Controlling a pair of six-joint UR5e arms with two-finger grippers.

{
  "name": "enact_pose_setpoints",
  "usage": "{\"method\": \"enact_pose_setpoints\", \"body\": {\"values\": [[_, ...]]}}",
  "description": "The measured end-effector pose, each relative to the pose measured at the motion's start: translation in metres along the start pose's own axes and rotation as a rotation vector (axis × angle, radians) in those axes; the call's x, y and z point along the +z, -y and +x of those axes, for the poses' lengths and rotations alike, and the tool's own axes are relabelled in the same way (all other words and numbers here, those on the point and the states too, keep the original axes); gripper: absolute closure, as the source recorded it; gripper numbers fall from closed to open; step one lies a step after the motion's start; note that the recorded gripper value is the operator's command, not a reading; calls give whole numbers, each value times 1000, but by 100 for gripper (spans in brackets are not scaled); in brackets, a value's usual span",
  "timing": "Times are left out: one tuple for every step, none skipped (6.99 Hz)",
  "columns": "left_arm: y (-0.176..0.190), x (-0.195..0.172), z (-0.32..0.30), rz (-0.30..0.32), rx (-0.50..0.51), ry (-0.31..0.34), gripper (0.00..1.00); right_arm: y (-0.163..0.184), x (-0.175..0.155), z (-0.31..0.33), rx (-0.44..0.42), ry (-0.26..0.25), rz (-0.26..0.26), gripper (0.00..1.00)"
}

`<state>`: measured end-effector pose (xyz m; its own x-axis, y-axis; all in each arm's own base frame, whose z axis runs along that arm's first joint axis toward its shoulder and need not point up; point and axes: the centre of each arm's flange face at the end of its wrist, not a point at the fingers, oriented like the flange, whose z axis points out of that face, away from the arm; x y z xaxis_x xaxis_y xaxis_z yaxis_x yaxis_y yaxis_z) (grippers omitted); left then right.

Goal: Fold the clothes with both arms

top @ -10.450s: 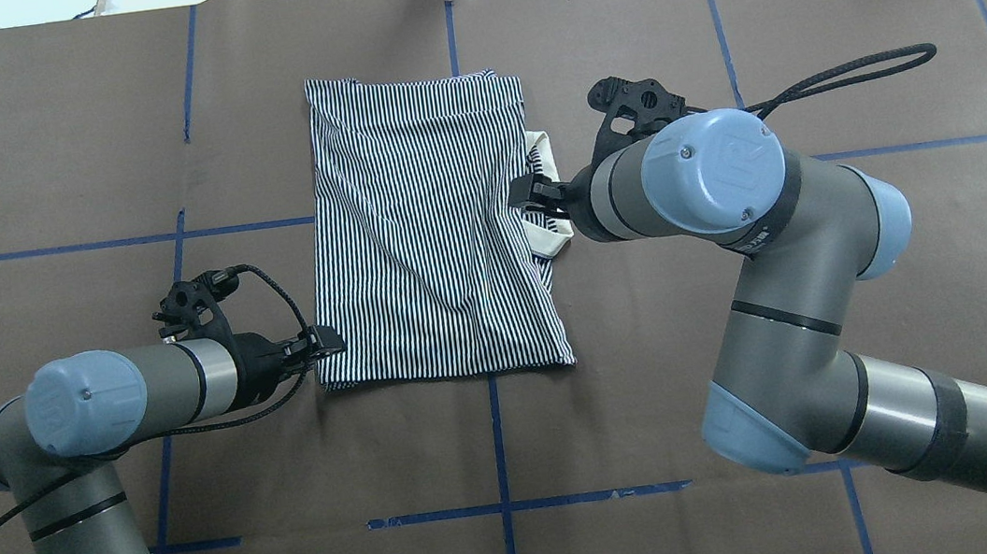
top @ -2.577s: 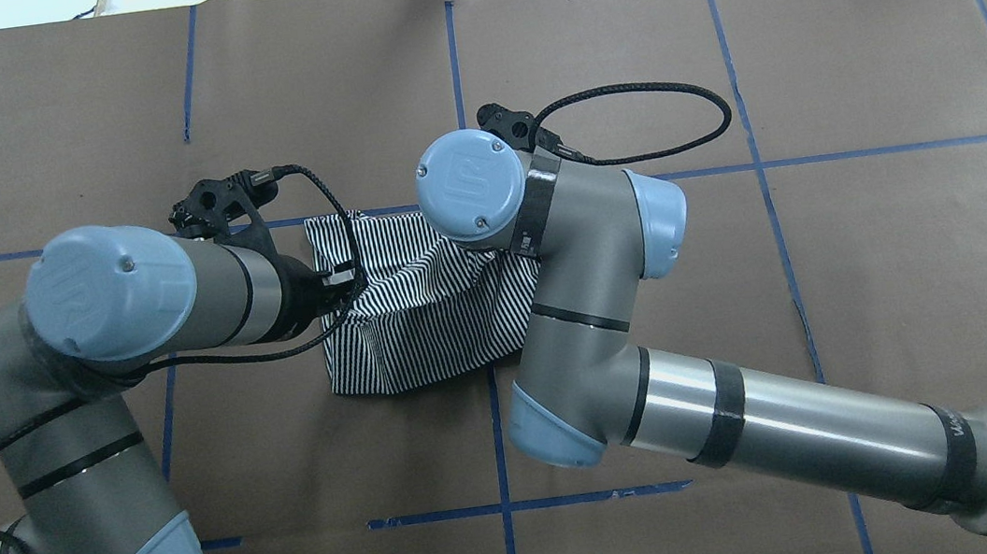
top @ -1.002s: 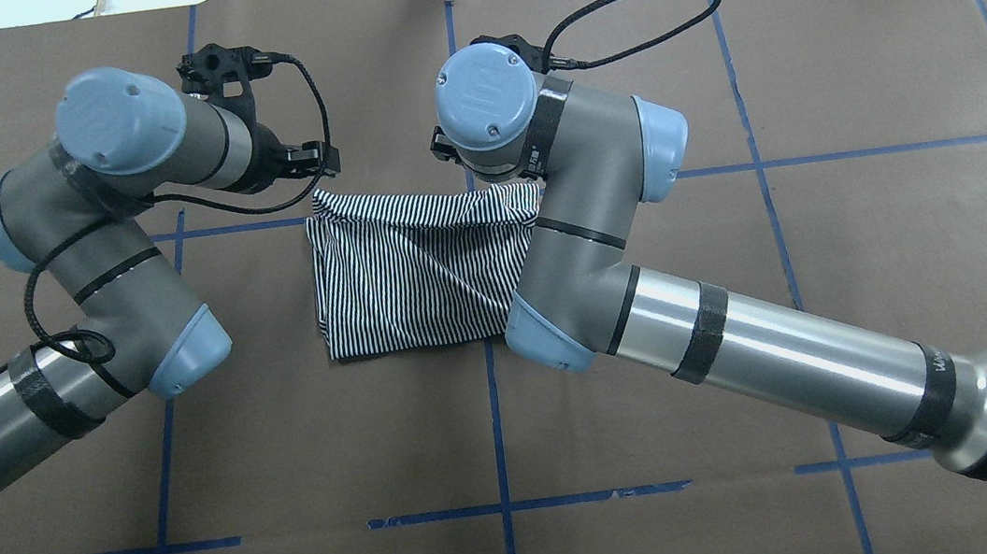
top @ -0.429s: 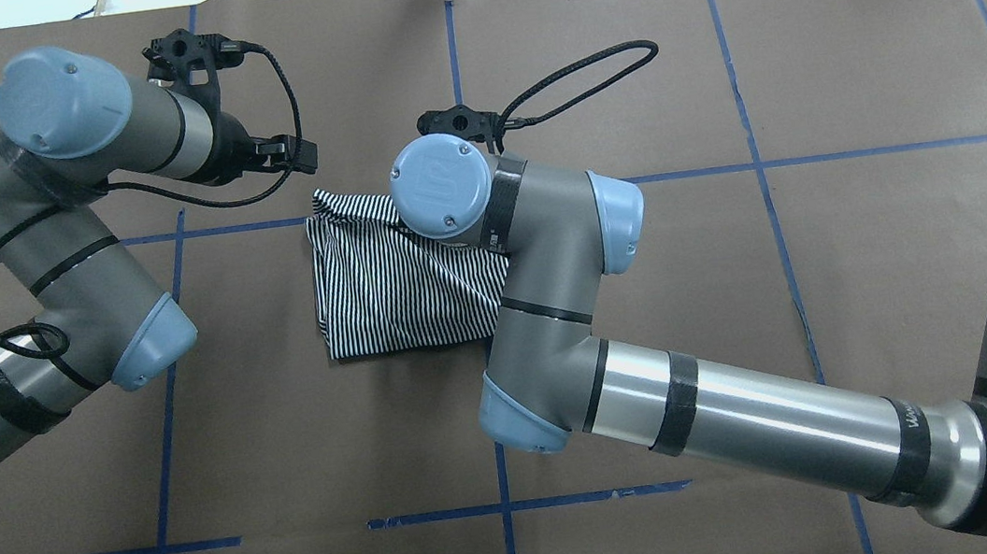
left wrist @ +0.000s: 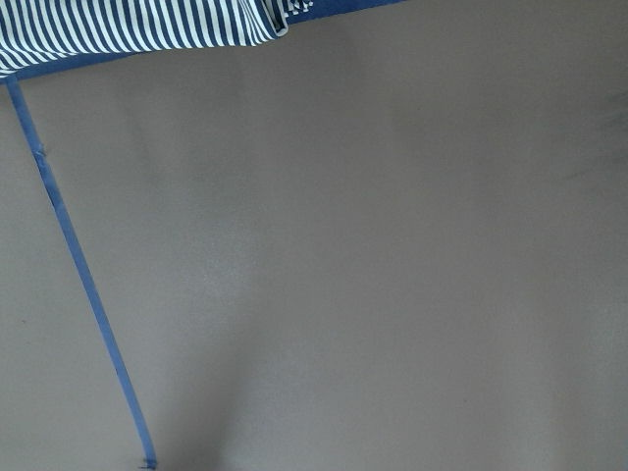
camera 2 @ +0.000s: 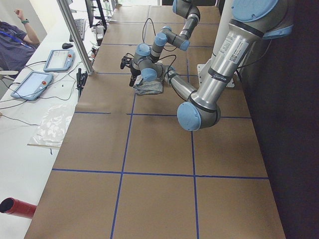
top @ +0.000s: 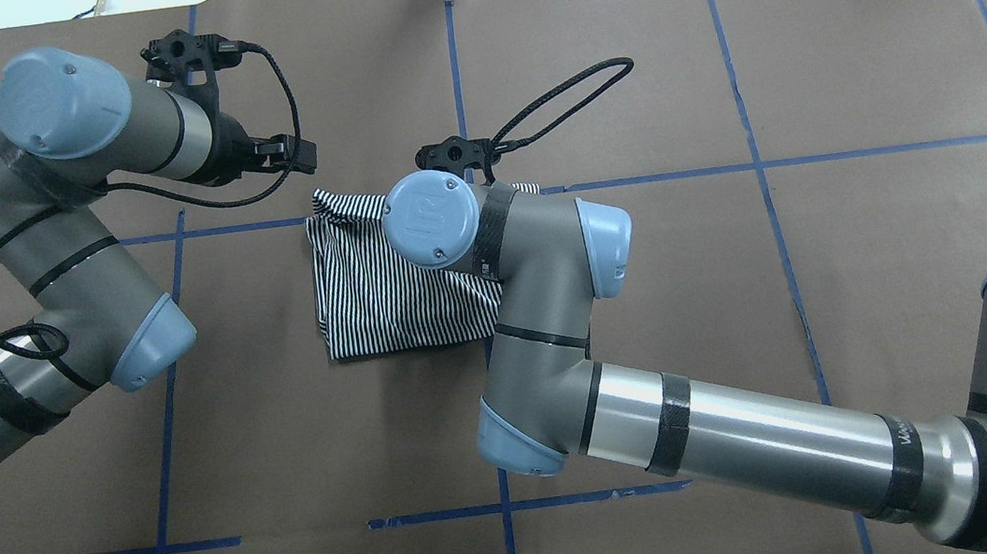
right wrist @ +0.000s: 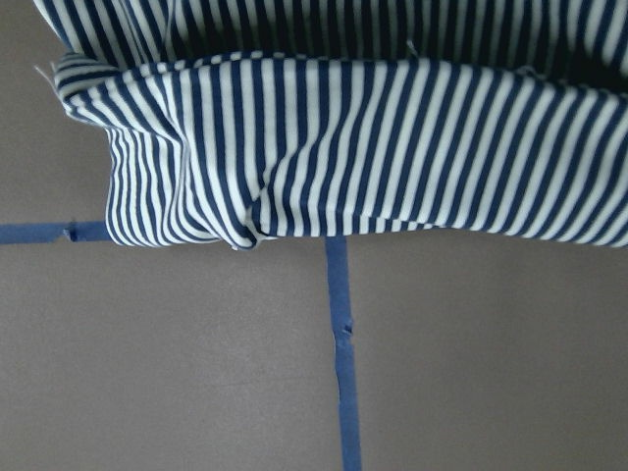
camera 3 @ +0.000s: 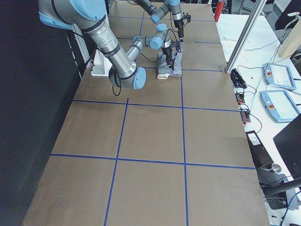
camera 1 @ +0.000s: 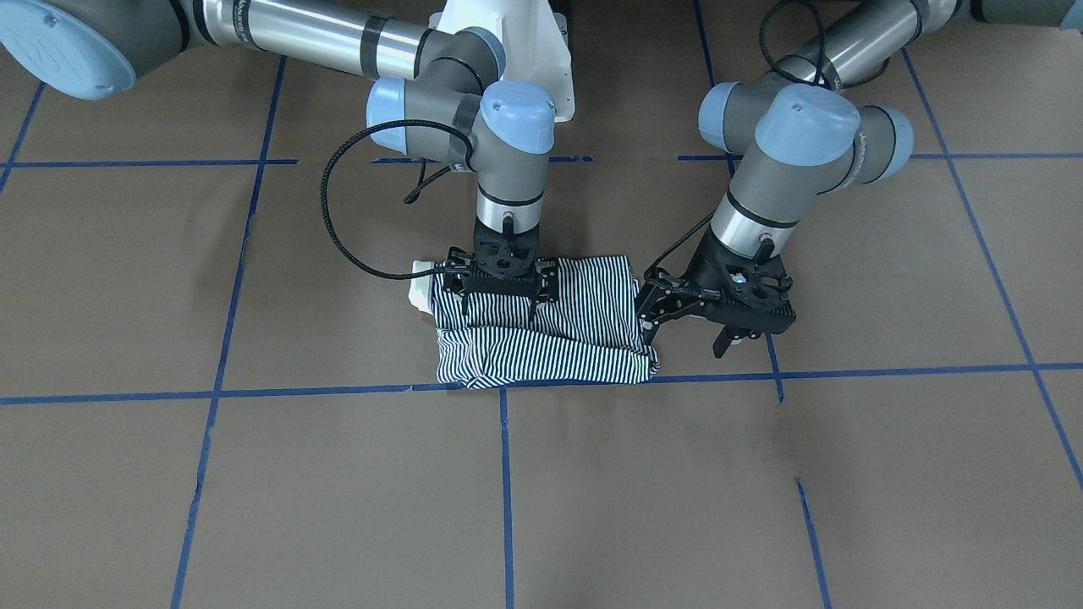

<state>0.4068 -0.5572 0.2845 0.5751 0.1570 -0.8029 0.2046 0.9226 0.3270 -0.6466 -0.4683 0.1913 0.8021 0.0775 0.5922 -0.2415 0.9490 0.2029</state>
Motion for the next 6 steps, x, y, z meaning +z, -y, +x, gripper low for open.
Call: {"method": "enact_pose_setpoints", "body": {"values": [[0, 0, 0, 0, -2, 0, 0, 3, 9, 3, -17, -19, 1, 0], [0, 0, 0, 0, -3, 0, 0, 16, 17, 6, -16, -40, 6, 0], [0, -1, 0, 2, -3, -1, 0, 41, 23, 4, 0, -68, 14, 0], [0, -4, 1, 5, -4, -4, 0, 74, 30, 1, 25, -88, 24, 0], [-1, -6, 1, 7, -15, -7, 0, 106, 42, 5, 54, -91, 39, 0], [-2, -8, 1, 9, -31, -9, 0, 139, 48, 17, 83, -90, 45, 0]]}}
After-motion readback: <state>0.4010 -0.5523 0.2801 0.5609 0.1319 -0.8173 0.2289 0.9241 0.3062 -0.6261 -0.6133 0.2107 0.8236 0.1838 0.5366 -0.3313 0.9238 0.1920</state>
